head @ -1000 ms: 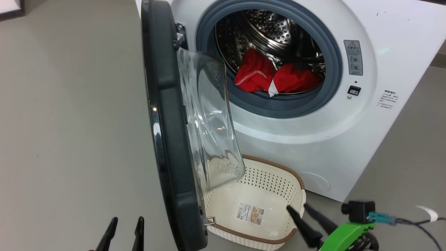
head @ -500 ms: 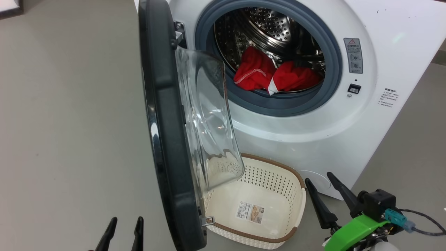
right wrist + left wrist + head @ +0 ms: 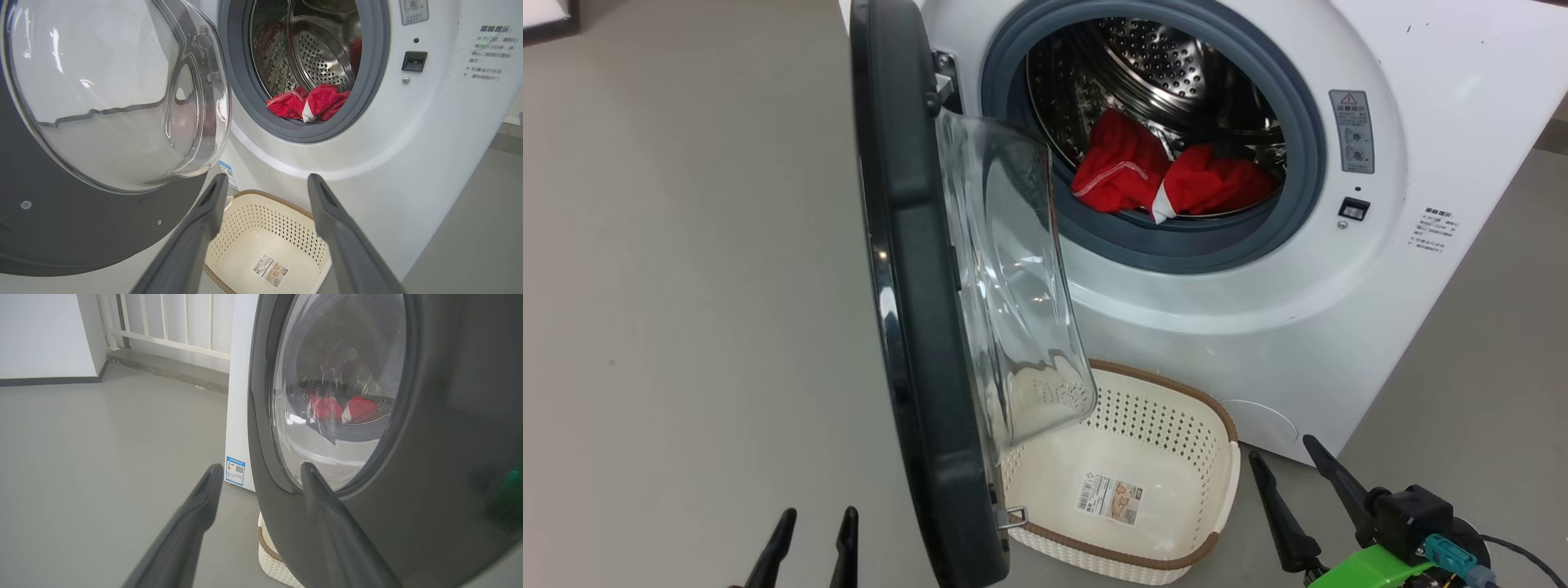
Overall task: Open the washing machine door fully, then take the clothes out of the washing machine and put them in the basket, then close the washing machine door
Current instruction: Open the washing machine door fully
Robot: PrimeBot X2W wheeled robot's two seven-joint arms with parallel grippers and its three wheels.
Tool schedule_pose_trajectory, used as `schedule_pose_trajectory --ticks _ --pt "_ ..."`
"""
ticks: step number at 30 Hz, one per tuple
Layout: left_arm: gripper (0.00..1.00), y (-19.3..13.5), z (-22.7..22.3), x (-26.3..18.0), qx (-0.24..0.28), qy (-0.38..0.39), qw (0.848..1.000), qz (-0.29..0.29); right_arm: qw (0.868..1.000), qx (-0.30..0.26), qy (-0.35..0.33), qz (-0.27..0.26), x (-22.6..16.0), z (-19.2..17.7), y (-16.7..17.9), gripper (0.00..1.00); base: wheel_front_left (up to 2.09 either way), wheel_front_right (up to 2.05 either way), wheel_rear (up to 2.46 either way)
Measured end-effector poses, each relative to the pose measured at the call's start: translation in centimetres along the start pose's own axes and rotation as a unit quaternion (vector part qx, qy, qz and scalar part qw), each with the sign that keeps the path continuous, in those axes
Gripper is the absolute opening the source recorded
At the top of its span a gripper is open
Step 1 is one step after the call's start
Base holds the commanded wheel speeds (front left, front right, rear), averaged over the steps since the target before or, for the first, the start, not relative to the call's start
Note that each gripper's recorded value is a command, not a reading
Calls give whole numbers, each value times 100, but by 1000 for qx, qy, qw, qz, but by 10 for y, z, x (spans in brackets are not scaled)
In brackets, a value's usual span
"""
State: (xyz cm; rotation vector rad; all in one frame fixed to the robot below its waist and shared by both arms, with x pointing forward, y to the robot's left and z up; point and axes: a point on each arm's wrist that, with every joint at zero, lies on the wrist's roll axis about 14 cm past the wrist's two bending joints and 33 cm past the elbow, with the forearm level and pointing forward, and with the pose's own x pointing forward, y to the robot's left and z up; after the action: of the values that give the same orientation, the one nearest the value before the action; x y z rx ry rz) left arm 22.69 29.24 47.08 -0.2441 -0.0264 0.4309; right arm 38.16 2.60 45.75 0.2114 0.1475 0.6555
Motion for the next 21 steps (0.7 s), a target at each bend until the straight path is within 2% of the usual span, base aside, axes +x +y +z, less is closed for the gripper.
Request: schedule_pose_trajectory --ticks 8,9,10,11,17,21 --pt "100 -1 1 0 -1 -2 1000 -1 1000 -2 -5 1 0 3 2 100 0 0 0" --pt "65 -1 1 0 -2 -2 1000 -2 1000 -2 -5 1 0 3 3 100 0 0 0" --pt "36 -2 1 0 -3 -2 1000 -3 1000 -2 -5 1 0 3 3 100 0 0 0" --pt "0 -2 1 0 -4 -2 1000 -4 1000 -2 -6 1 0 3 3 100 0 0 0" --pt "0 3 13 1 -18 -23 1000 5 1000 -3 -7 2 -1 4 4 100 0 0 0" --pt "0 8 53 4 -23 -87 996 10 1000 -3 -7 1 -3 4 6 100 0 0 0"
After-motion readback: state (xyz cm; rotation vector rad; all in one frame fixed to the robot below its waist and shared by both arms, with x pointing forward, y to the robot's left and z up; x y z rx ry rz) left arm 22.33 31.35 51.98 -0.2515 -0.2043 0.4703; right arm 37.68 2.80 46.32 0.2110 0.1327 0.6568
